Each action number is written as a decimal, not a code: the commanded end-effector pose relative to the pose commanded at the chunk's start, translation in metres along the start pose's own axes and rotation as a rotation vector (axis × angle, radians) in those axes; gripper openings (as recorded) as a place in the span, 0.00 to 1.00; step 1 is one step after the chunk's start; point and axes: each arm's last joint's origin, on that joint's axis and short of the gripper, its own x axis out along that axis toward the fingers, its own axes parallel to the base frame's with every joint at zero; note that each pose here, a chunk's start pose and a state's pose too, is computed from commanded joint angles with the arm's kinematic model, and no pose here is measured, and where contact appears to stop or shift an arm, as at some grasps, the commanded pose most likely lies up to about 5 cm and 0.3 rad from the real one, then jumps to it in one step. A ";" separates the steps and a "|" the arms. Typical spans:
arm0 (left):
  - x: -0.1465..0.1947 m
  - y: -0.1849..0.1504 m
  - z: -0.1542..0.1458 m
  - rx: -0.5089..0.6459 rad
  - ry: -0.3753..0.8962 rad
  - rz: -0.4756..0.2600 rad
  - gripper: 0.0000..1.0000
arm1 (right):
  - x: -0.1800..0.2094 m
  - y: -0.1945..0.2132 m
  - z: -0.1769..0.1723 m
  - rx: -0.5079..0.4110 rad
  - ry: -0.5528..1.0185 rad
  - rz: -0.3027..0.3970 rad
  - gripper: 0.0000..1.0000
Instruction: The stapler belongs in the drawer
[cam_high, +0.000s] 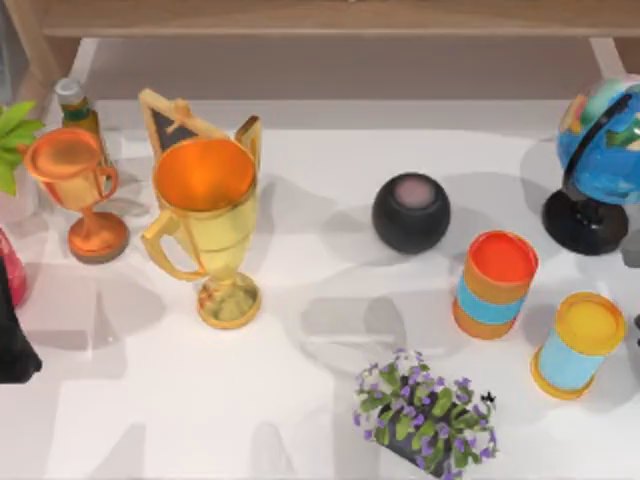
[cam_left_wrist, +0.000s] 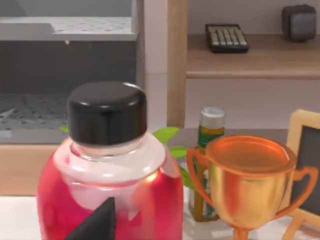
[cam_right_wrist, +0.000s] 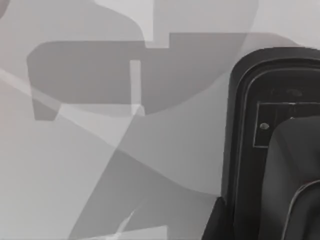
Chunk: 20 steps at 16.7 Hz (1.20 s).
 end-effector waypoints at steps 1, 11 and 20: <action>0.000 0.000 0.000 0.000 0.000 0.000 1.00 | 0.000 0.000 0.000 0.000 0.000 0.000 0.00; 0.000 0.000 0.000 0.000 0.000 0.000 1.00 | -0.012 -0.021 -0.010 0.059 0.059 -0.112 0.00; 0.000 0.000 0.000 0.000 0.000 0.000 1.00 | -0.031 -0.002 -0.001 0.006 0.002 -0.009 0.00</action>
